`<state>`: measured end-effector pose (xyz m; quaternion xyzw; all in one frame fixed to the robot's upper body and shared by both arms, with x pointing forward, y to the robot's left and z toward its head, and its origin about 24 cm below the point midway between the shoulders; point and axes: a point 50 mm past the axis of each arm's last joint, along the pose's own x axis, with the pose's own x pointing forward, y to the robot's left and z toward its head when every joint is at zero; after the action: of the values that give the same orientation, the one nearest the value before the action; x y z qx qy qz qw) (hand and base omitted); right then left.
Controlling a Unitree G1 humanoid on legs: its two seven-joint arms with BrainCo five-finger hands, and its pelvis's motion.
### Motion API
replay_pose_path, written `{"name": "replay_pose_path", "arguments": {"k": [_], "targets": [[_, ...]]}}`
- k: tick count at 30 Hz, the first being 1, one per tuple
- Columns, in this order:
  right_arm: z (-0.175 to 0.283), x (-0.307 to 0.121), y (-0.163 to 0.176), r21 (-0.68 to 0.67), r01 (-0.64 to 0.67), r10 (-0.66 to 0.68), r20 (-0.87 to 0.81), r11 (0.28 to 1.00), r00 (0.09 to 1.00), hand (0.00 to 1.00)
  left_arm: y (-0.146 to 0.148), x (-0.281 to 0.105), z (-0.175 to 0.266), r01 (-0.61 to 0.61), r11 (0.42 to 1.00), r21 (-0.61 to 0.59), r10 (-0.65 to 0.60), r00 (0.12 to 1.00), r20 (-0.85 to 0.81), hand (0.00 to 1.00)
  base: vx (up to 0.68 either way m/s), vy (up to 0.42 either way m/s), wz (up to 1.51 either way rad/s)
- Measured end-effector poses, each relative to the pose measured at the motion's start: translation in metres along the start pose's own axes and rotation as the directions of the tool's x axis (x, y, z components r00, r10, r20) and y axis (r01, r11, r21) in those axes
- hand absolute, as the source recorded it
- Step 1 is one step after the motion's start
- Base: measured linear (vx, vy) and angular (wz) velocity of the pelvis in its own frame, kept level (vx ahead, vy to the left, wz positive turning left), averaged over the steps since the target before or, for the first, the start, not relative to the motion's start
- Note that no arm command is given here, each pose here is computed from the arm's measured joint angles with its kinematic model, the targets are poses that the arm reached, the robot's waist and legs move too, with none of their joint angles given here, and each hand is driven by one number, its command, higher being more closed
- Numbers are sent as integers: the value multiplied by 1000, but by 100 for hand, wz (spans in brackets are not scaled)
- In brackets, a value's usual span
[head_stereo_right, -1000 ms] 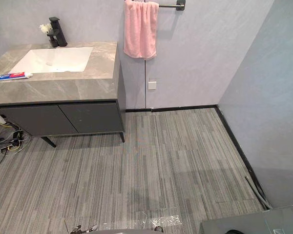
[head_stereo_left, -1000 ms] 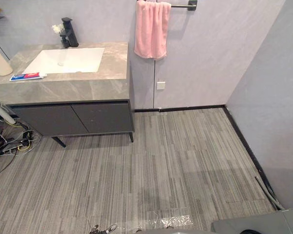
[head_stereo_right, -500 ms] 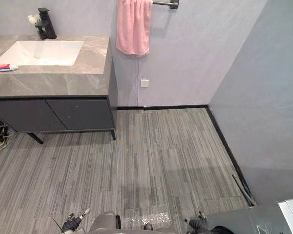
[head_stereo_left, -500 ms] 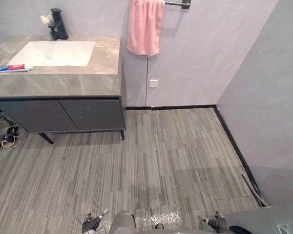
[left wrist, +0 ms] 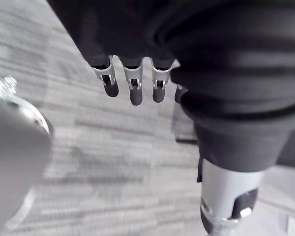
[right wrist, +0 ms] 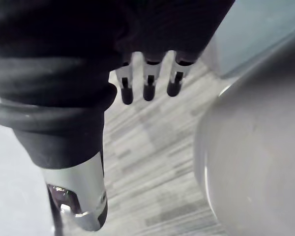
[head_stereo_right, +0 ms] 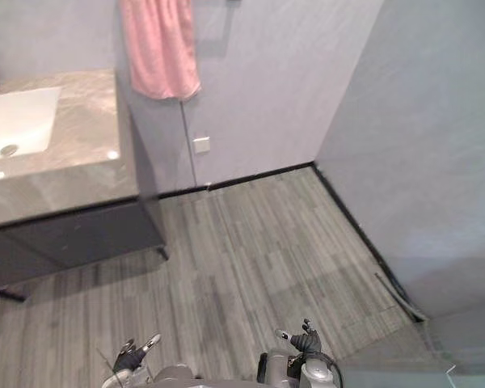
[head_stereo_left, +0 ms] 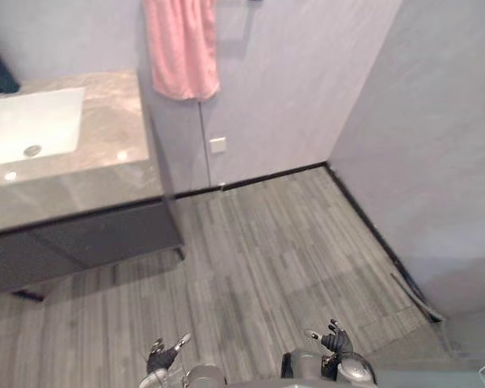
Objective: Organize washtable
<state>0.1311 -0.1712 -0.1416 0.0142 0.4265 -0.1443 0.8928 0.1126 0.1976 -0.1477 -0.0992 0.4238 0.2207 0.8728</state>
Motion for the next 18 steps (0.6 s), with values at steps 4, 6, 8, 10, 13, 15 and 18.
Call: {"name": "replay_pose_path", "arguments": {"k": [4,6,8,10,13,15,18], "targets": [[14,3,-10,159,42,-48,34,986,998,0,-40,3,25,125,992,-28,-122,989,85,0,508,-111,11],[20,-1,-6,203,39,-54,68,978,996,0,-45,1,30,145,987,-64,-137,984,117,0,624,-267,10],[43,-4,-4,215,15,-56,184,976,981,0,-59,-5,32,186,980,-67,-175,974,146,0,732,-407,1],[59,-6,0,243,-10,-52,251,970,966,0,-71,-9,44,234,968,-86,-214,957,199,0,474,-303,31],[85,-8,13,224,-87,2,354,971,935,0,-81,-17,67,311,935,-170,-252,921,296,0,638,-474,42],[102,-15,15,225,-112,4,431,968,902,0,-90,-34,88,397,900,-178,-299,861,412,0,412,-308,57],[140,-28,12,211,-157,4,586,965,810,0,-99,-60,118,515,838,-180,-341,752,565,0,312,-176,22]]}}
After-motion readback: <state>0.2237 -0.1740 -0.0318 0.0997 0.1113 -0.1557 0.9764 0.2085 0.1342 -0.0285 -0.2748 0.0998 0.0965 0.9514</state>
